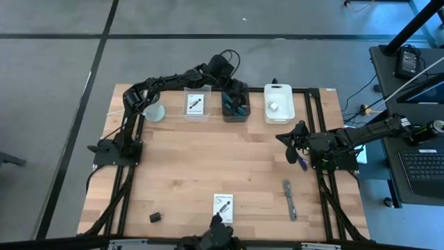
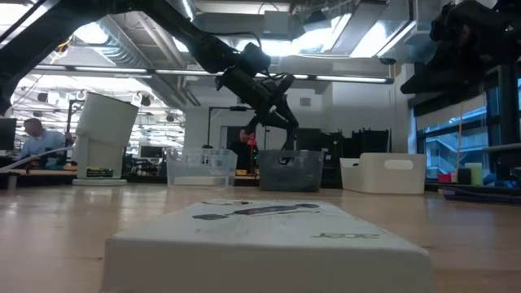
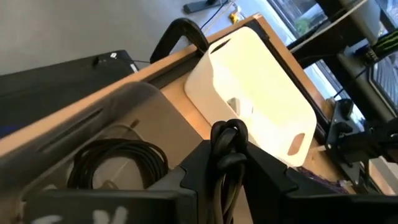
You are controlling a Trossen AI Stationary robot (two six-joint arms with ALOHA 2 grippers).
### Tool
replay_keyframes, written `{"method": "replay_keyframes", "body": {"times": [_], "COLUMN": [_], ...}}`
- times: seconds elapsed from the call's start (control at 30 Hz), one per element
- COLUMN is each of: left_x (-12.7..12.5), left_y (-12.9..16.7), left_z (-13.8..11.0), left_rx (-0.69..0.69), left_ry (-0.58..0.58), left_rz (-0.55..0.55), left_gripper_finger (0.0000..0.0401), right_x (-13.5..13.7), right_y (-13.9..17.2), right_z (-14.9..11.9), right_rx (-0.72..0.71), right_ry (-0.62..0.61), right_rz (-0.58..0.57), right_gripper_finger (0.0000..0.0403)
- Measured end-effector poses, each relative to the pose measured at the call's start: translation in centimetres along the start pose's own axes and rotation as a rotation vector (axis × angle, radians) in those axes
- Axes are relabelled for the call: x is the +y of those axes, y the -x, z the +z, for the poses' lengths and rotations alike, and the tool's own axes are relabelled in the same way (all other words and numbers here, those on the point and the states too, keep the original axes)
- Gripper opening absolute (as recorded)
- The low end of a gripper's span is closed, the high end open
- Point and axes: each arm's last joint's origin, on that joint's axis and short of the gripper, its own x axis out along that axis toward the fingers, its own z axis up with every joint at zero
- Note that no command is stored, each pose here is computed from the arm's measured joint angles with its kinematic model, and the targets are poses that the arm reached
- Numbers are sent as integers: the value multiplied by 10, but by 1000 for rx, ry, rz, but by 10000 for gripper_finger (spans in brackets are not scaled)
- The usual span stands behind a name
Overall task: Pick and place items into bin
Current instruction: Put the black charger cable into the black bin
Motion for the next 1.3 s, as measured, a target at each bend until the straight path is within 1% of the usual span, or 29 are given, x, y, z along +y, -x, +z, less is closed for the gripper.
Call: {"method": "replay_keyframes", "body": {"times": [0.2,0.43,0.57,0.63,0.7,0.8,0.93,1.03,1.13,1.3], "left_x": [-1,1,3,4,4,4,7,8,10,7], "left_y": [-1,0,1,1,1,1,1,2,5,20], "left_z": [-1,0,-1,-1,-2,-3,-8,-10,-12,-2], "left_rx": [1,0,0,2,5,17,76,122,151,113], "left_ry": [42,49,59,89,119,124,135,121,117,61], "left_rz": [11,17,44,50,52,58,66,51,65,75], "left_gripper_finger": [87,120,136,141,143,143,143,143,143,143], "right_x": [0,0,0,0,0,0,0,0,0,0], "right_y": [0,0,0,0,0,0,0,0,0,0], "right_z": [0,0,1,0,0,0,0,0,0,0], "right_rx": [0,-1,-5,-5,-5,-4,-4,-4,-4,-4], "right_ry": [-2,-3,-6,-6,-6,-4,-4,-4,-6,-5], "right_rz": [-1,0,2,1,2,1,1,1,1,1], "right_gripper_finger": [10,10,10,10,10,10,10,10,10,10]}}
